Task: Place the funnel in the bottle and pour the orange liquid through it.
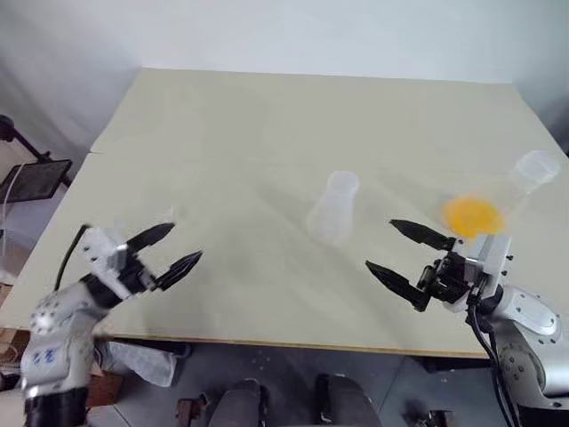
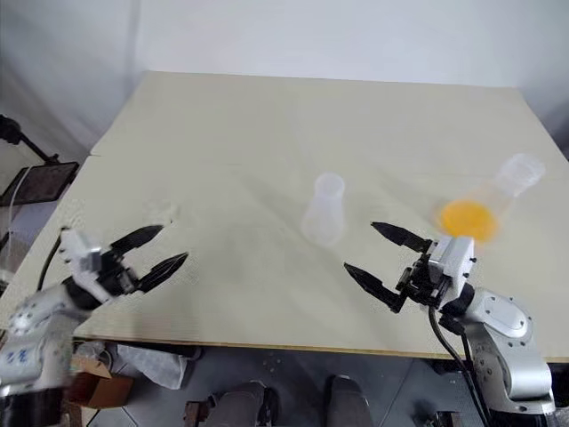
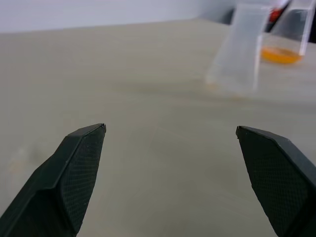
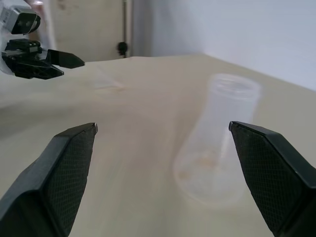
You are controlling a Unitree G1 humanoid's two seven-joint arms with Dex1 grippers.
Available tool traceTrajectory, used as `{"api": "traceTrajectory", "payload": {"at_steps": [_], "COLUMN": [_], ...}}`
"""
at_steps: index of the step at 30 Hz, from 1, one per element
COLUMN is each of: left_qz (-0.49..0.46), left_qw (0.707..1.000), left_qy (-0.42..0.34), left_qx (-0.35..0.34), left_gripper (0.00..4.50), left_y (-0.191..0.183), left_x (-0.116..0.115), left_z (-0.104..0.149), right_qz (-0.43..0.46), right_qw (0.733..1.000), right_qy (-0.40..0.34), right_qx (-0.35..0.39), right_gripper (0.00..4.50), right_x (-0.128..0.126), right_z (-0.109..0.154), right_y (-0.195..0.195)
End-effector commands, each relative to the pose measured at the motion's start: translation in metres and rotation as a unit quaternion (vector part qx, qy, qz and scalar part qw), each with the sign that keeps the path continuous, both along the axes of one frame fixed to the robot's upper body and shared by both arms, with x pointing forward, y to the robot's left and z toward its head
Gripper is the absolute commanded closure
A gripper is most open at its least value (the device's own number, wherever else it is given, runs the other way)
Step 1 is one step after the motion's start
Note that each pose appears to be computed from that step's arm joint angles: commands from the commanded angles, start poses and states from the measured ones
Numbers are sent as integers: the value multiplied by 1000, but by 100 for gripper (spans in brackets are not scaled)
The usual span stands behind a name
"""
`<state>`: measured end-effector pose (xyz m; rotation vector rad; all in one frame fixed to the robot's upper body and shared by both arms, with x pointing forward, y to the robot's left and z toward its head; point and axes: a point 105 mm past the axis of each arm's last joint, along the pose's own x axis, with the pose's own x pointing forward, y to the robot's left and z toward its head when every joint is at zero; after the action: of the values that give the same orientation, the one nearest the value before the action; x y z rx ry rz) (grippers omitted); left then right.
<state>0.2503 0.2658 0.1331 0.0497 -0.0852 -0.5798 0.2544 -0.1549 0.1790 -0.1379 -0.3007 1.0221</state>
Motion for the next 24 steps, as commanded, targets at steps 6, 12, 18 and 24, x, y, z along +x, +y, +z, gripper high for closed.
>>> {"api": "traceTrajectory", "payload": {"at_steps": [6,12,18,24], "left_qz": [221,157,138,138], "left_qw": [975,988,990,990], "left_qy": [13,9,20,42], "left_qx": [-2,0,8,14], "left_gripper": [1,1,1,1], "left_y": [85,53,25,14], "left_x": [-72,-47,1,42], "left_z": [-13,-2,2,-9], "right_qz": [65,63,48,37], "right_qw": [998,998,999,999], "right_qy": [-4,-2,3,12], "right_qx": [4,-4,-15,-17], "right_gripper": [0,0,0,0], "right_x": [1,3,0,-7], "right_z": [5,1,-4,-8], "right_y": [19,19,14,14]}}
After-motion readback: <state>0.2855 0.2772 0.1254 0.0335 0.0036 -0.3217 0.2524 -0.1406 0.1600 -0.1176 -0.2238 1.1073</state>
